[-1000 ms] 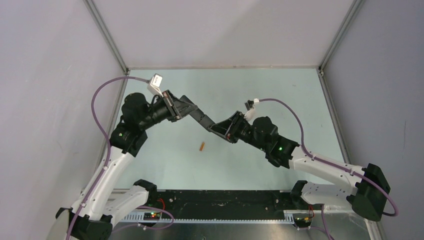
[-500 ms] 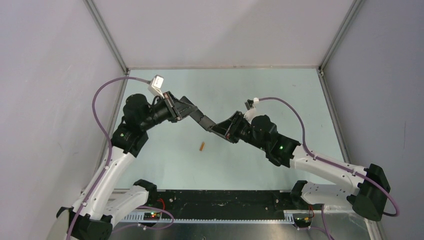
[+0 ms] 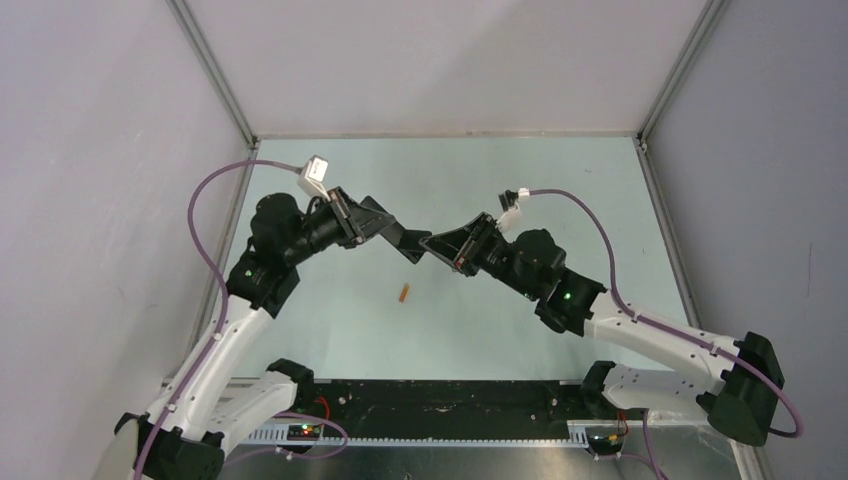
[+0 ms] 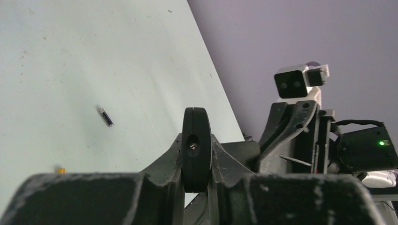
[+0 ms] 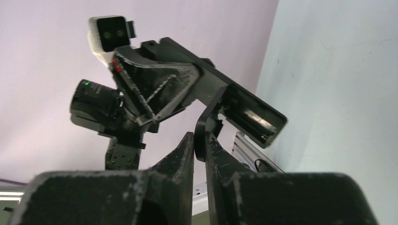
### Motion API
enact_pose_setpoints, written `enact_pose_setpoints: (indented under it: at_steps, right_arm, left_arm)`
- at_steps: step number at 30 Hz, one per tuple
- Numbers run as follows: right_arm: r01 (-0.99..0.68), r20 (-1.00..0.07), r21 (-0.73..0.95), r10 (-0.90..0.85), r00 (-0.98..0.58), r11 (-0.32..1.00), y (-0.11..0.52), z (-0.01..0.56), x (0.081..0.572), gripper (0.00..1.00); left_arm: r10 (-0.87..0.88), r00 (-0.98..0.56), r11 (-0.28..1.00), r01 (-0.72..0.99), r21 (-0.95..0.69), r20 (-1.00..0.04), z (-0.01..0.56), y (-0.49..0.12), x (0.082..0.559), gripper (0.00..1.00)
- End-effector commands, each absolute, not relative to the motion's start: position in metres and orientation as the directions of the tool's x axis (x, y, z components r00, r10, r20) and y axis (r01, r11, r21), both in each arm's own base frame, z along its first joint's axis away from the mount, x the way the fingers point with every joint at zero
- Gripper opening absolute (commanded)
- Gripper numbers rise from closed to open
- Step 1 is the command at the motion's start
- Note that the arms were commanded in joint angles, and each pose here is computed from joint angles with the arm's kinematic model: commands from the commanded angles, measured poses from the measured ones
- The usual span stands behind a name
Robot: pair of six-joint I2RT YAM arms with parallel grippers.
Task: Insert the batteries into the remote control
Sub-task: Remove the battery cover from the remote control, then place the battery cover at the center of the board.
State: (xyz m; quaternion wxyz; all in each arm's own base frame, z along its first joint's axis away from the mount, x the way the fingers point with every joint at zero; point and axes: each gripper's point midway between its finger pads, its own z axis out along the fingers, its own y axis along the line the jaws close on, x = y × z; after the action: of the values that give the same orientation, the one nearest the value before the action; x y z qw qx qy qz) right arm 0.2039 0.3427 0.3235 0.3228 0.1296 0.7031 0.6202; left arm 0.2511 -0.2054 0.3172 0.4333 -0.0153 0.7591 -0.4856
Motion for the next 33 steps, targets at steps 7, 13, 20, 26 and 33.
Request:
enact_pose_setpoints:
  at_steps: [7,13,20,26,33]
  right_arm:
    - [-0.261,-0.294,0.954,0.642,-0.708,0.148,0.331,0.347,0.21,0.0]
    - [-0.139,-0.287,0.955,0.698,-0.656,0.263,0.3,0.306,0.223,0.0]
    - [0.079,-0.311,0.902,0.764,-0.566,0.425,0.234,0.226,0.235,0.0]
    - [0.22,-0.316,0.848,0.793,-0.521,0.482,0.197,0.164,0.239,0.0]
    - [0.333,-0.289,0.803,0.813,-0.506,0.493,0.174,0.11,0.241,0.0]
  left_arm:
    - [-0.454,-0.626,0.548,0.364,-0.753,-0.634,0.302,-0.206,0.261,0.0]
    - [-0.473,-0.619,0.627,0.263,-0.733,-0.627,0.268,-0.193,0.275,0.0]
    - [-0.465,-0.613,0.665,0.235,-0.709,-0.639,0.256,-0.184,0.275,0.0]
    - [-0.456,-0.631,0.644,0.253,-0.722,-0.628,0.259,-0.189,0.269,0.0]
    - [-0.448,-0.647,0.625,0.267,-0.733,-0.617,0.261,-0.193,0.266,0.0]
